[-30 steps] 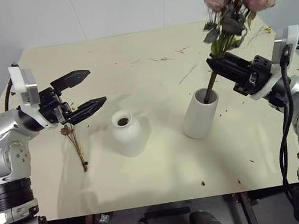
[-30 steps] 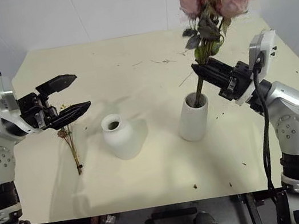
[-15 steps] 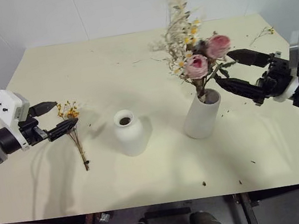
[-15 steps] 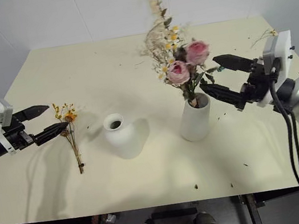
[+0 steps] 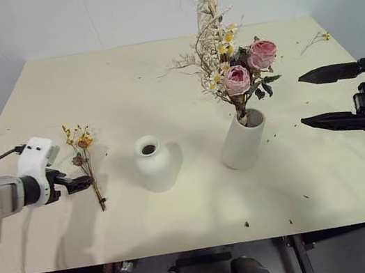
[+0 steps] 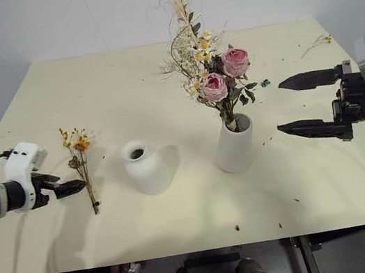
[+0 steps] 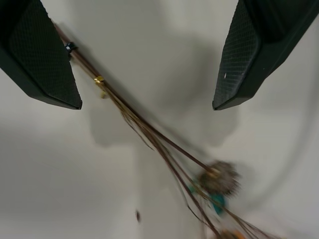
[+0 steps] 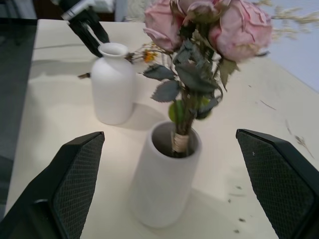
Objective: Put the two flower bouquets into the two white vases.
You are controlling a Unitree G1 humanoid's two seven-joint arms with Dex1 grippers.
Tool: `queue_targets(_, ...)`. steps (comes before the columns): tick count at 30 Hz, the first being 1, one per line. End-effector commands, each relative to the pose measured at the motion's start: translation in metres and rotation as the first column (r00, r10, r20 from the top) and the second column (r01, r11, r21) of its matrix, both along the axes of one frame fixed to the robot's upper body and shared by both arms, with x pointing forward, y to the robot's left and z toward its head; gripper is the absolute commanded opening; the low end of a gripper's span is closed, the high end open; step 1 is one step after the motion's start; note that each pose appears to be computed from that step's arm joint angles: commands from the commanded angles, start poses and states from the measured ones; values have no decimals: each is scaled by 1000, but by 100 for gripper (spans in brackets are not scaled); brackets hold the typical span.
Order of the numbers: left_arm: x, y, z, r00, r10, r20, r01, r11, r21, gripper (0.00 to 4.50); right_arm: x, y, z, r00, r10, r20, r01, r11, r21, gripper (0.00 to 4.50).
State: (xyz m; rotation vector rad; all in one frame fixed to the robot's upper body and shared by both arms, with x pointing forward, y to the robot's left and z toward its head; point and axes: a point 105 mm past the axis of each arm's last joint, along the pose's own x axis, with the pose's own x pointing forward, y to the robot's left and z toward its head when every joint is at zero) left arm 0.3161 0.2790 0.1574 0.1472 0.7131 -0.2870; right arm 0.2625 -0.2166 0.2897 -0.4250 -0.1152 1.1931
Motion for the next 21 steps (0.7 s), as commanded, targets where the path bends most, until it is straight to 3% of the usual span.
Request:
queue_targets(1, 3, 5, -2, 997, 81, -20, -80, 996, 37, 450, -11, 10, 11, 997, 68, 40, -67, 997, -25, 447)
queue_targets(10, 27, -16, -22, 993, 106, -50, -111, 988, -108, 450, -18, 26, 8, 987, 159, 40, -157, 987, -37, 447)
queue_targets(13, 27, -16, -20, 995, 92, -51, -97, 990, -106, 391, -16, 22, 11, 988, 139, 62, -138, 990, -24, 450)
queue_targets(21, 31, -7, -15, 995, 98, -29, -100, 991, -93, 150, -13, 5, 12, 995, 81, 65, -82, 997, 11, 450)
